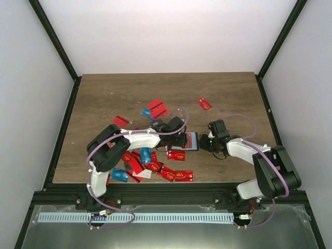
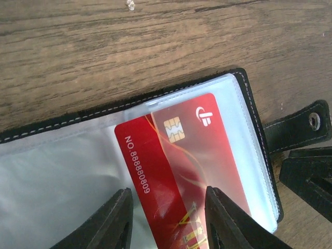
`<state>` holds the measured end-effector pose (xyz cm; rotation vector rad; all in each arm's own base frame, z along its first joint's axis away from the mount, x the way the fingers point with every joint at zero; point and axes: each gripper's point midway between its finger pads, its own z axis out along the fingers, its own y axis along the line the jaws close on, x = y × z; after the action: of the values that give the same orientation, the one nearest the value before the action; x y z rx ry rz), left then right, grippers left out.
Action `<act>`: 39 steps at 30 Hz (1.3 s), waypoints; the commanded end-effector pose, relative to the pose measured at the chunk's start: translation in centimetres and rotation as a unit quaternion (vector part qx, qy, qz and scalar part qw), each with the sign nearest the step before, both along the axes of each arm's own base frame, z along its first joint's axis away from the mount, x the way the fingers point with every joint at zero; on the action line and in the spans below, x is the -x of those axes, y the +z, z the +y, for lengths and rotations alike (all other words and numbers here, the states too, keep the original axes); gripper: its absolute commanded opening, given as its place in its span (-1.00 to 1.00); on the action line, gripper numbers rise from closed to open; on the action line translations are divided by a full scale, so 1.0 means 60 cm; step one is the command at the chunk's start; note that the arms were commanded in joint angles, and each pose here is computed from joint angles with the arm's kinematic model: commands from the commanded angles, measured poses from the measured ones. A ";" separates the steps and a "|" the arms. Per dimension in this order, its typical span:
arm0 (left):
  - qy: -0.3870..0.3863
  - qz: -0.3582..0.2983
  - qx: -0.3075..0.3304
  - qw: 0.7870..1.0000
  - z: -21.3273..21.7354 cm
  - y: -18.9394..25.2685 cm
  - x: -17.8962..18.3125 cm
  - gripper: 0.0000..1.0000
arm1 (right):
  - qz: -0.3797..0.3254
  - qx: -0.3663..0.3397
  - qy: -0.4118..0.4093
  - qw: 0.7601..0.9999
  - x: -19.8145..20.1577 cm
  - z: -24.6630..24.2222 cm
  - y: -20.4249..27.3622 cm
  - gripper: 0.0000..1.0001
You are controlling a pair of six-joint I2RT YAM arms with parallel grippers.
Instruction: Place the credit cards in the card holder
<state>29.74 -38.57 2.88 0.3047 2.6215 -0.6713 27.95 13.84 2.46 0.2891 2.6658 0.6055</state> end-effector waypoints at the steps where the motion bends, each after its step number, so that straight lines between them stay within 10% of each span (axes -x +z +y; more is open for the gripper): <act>1: -0.005 0.007 -0.026 1.000 0.004 -0.024 -0.001 -0.23 | 0.001 -0.003 0.008 1.000 -0.002 0.006 -0.013 -0.58; 39: 0.034 0.102 0.102 0.989 -0.092 0.001 0.038 -0.26 | 0.009 -0.034 -0.003 0.999 0.005 0.017 -0.017 -0.71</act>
<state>30.54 -40.90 2.92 0.0713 2.6458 -0.7714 29.30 14.65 2.26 0.2983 2.6179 0.6625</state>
